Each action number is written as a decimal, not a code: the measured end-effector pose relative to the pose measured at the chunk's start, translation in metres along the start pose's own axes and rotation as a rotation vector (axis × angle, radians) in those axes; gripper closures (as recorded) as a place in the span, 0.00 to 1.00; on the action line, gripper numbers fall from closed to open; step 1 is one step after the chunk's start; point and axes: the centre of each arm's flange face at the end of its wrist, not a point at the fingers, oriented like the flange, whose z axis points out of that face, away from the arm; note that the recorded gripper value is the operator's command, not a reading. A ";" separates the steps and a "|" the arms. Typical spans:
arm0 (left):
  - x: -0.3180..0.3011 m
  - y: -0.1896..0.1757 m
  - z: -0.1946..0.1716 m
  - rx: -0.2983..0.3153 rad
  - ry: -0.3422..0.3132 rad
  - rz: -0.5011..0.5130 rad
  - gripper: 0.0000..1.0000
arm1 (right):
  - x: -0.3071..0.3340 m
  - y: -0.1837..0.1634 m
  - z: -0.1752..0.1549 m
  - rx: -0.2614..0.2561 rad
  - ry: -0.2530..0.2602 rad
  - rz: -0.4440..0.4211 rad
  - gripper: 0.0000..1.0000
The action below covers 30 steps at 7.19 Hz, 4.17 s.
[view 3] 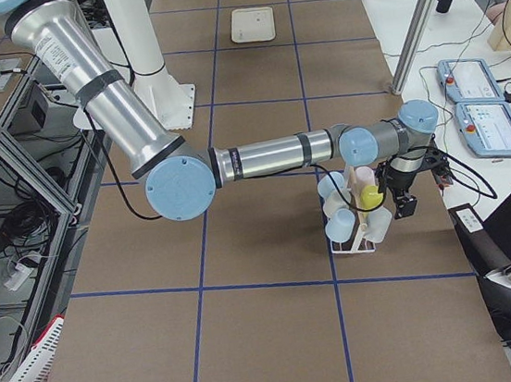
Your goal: Transfer IKEA cup to right arm and place on rack
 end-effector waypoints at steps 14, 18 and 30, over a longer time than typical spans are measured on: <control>-0.196 0.000 -0.031 -0.348 -0.145 0.211 0.00 | 0.042 0.234 -0.078 0.038 -0.085 0.164 0.01; -0.189 0.006 -0.041 -0.341 -0.127 0.209 0.00 | 0.032 0.240 -0.078 -0.009 -0.074 0.191 0.00; -0.190 0.008 -0.056 -0.318 -0.129 0.205 0.00 | 0.034 0.239 -0.063 -0.017 -0.102 0.188 0.00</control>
